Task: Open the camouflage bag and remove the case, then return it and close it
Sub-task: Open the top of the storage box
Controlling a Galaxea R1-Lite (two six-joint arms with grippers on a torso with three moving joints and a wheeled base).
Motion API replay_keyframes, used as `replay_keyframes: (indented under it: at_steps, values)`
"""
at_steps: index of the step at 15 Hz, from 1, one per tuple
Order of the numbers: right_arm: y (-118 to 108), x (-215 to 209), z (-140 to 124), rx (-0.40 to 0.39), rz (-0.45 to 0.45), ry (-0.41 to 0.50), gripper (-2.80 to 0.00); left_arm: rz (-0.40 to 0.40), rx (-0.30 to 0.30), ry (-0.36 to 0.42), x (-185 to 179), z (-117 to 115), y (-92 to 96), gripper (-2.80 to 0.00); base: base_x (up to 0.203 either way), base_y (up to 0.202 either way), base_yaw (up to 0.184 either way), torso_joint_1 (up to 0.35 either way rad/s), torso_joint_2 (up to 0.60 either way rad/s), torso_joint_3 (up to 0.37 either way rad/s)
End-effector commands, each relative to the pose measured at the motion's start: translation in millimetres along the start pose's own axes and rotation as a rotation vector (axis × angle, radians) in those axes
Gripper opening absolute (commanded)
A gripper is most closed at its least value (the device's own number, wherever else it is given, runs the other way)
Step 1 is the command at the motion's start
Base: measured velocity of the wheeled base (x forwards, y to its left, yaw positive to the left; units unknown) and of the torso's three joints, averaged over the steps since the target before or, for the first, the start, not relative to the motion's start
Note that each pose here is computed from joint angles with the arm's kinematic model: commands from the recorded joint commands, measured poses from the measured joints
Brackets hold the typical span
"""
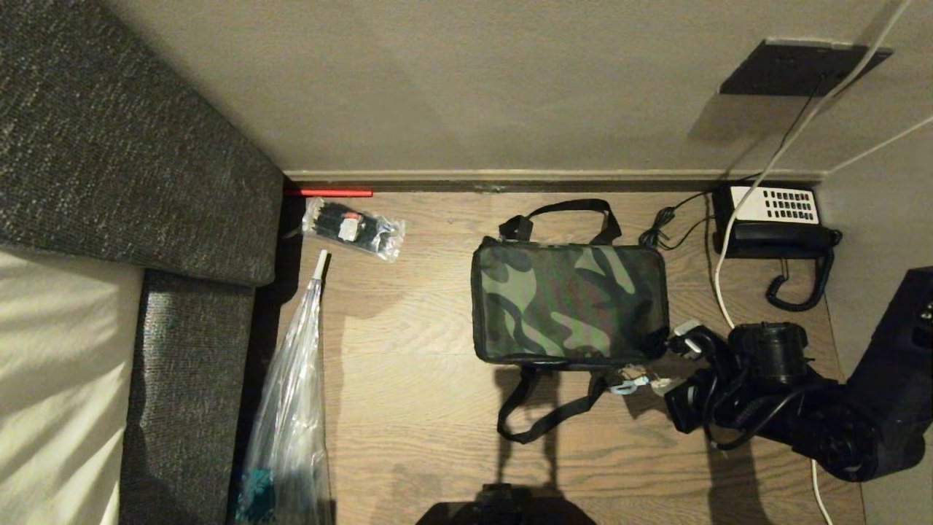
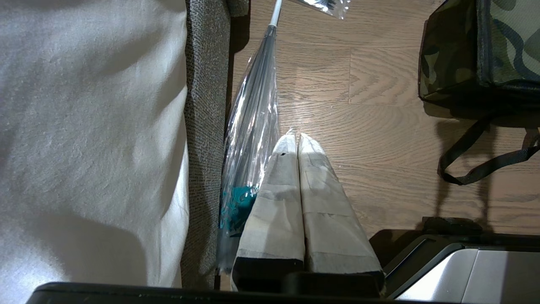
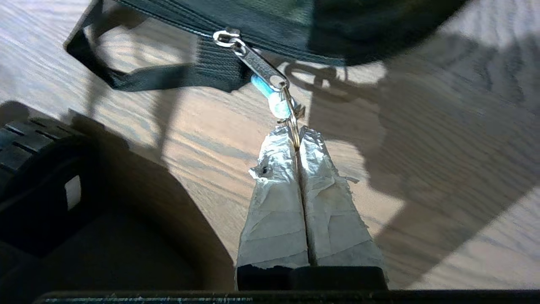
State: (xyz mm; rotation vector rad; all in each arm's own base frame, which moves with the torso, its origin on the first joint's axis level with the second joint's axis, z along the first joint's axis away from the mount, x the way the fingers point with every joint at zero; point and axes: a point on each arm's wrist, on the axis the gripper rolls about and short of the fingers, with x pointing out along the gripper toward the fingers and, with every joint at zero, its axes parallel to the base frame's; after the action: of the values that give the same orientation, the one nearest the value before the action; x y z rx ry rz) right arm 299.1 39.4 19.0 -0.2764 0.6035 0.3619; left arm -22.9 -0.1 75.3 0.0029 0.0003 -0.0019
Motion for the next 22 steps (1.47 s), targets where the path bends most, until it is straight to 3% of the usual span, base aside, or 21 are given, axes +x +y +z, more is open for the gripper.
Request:
replay_keyframes:
  at_steps: [1, 13, 22]
  values:
    - [-8, -2, -1, 0.011, -0.019, 0.003, -2.80, 0.000, 0.000, 0.004, 0, -1, 0.0, -2.80, 0.000, 0.000, 0.000, 0.000, 0.00, 0.000]
    - [-38, -11, -9, 0.040, -0.091, 0.040, -2.80, 0.000, 0.000, 0.004, 0, -1, 0.0, -2.80, 0.000, 0.000, 0.000, 0.000, 0.00, 0.000]
    - [-52, -15, 2, 0.057, -0.123, 0.021, -2.80, 0.000, 0.000, 0.004, 0, -1, 0.0, -2.80, 0.000, 0.000, 0.000, 0.000, 0.00, 0.000]
